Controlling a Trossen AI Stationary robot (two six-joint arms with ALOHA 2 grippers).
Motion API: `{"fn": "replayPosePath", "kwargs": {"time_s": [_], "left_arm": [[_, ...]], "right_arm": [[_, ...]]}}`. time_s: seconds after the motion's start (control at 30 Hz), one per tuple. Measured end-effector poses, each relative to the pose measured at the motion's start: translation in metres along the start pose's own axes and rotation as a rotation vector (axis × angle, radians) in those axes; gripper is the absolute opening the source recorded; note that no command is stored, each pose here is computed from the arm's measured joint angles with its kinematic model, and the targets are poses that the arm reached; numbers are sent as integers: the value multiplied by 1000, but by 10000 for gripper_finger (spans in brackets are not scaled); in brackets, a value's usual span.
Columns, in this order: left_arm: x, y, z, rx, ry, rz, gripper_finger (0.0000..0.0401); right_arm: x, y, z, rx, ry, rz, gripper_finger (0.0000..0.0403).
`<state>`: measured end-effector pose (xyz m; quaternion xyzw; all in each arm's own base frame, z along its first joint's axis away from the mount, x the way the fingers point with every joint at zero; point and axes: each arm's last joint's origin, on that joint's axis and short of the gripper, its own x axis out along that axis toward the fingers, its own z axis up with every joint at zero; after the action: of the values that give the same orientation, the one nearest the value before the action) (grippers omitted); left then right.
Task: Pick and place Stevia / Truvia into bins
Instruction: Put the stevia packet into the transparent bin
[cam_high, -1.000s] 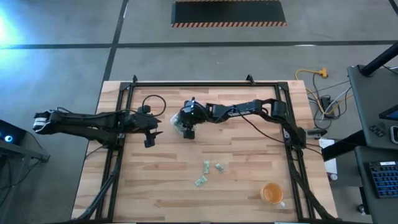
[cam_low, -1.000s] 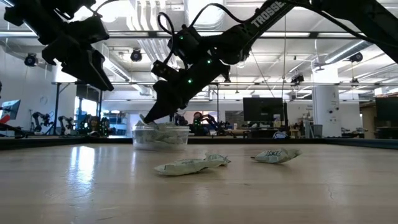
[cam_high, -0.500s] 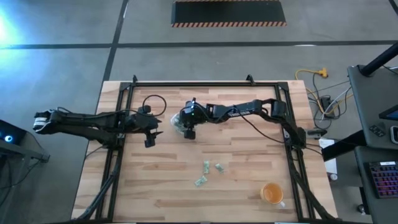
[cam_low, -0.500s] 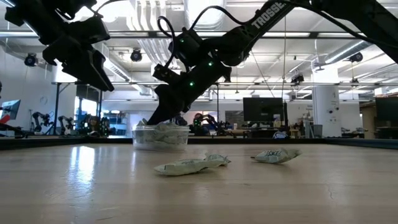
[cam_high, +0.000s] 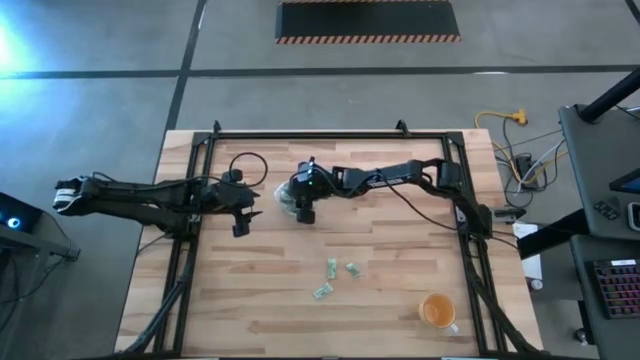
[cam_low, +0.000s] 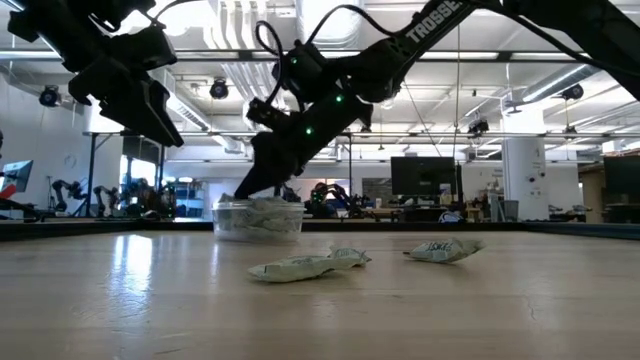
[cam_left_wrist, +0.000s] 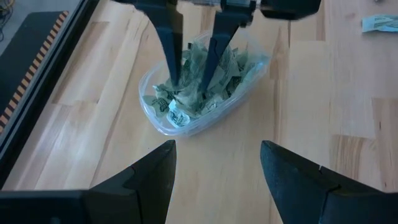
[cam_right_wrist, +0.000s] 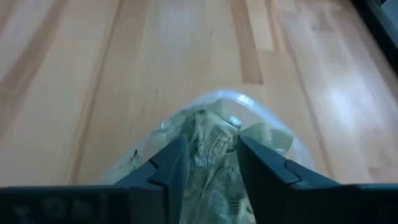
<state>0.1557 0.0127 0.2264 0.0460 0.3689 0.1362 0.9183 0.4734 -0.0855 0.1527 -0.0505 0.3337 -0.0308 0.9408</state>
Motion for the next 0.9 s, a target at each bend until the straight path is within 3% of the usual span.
{"fn": "replayPosePath", "kwargs": {"time_s": [0.2, 0.43, 0.63, 0.9], "left_arm": [[0, 0, 0, 0, 0, 0, 217], [0, 0, 0, 0, 0, 0, 217], [0, 0, 0, 0, 2, 0, 217], [2, -1, -1, 3, 15, -1, 217]], "right_arm": [[-20, 2, 16, -8, -27, 2, 158], [-51, 19, 19, -22, 146, 62, 162], [-68, 55, 8, -20, 350, 212, 158], [-72, 114, -7, -101, 422, 389, 145]]}}
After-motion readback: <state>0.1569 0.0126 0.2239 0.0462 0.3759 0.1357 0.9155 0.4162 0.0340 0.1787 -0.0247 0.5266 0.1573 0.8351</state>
